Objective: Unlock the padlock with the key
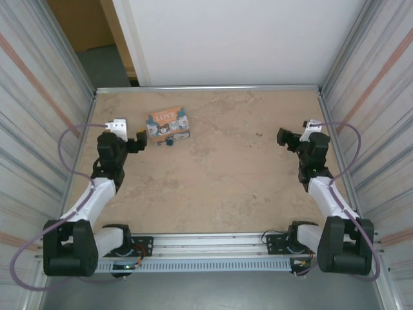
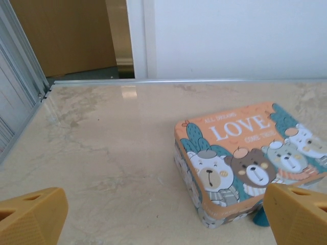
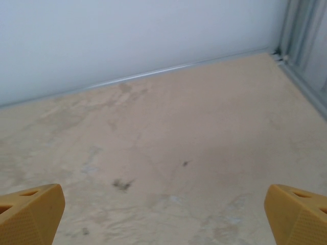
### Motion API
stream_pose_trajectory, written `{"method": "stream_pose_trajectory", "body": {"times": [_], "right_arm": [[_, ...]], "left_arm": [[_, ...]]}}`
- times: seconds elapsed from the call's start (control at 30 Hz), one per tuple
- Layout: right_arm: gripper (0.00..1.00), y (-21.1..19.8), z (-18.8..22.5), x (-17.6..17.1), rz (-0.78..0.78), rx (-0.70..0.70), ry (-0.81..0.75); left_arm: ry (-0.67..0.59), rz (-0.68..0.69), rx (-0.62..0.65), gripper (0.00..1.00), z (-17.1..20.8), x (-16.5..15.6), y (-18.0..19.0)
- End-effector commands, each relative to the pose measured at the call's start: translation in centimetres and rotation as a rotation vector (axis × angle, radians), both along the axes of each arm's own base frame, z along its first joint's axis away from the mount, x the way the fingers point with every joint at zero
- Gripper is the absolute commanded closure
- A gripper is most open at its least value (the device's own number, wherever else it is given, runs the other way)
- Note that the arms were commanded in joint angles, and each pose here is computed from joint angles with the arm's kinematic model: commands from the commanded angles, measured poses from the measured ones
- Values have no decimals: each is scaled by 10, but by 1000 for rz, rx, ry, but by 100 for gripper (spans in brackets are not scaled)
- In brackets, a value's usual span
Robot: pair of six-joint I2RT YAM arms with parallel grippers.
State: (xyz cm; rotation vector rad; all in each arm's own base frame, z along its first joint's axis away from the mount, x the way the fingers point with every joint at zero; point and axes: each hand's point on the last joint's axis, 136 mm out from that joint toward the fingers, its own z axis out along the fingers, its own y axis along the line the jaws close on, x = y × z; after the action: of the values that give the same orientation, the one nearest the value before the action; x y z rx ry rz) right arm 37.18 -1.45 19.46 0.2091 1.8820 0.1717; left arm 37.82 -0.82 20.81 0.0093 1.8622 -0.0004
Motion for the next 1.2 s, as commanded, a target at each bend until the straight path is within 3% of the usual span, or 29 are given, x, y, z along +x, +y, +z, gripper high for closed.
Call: {"method": "stream_pose_trajectory", "body": {"times": [0.0, 0.17, 0.53, 1.17], "right_arm": [[1, 24, -5, -12, 92, 168, 122], [1, 62, 2, -15, 214, 317, 172], [1, 168, -6, 7, 399, 375, 394], [0, 317, -65, 91, 527, 448, 526]], "left_arm": [[97, 28, -68, 1, 2, -7, 1], [162, -33, -267, 1, 5, 7, -14], [403, -172, -558, 1, -24, 48, -38], [632, -236, -747, 1, -93, 96, -47]]}}
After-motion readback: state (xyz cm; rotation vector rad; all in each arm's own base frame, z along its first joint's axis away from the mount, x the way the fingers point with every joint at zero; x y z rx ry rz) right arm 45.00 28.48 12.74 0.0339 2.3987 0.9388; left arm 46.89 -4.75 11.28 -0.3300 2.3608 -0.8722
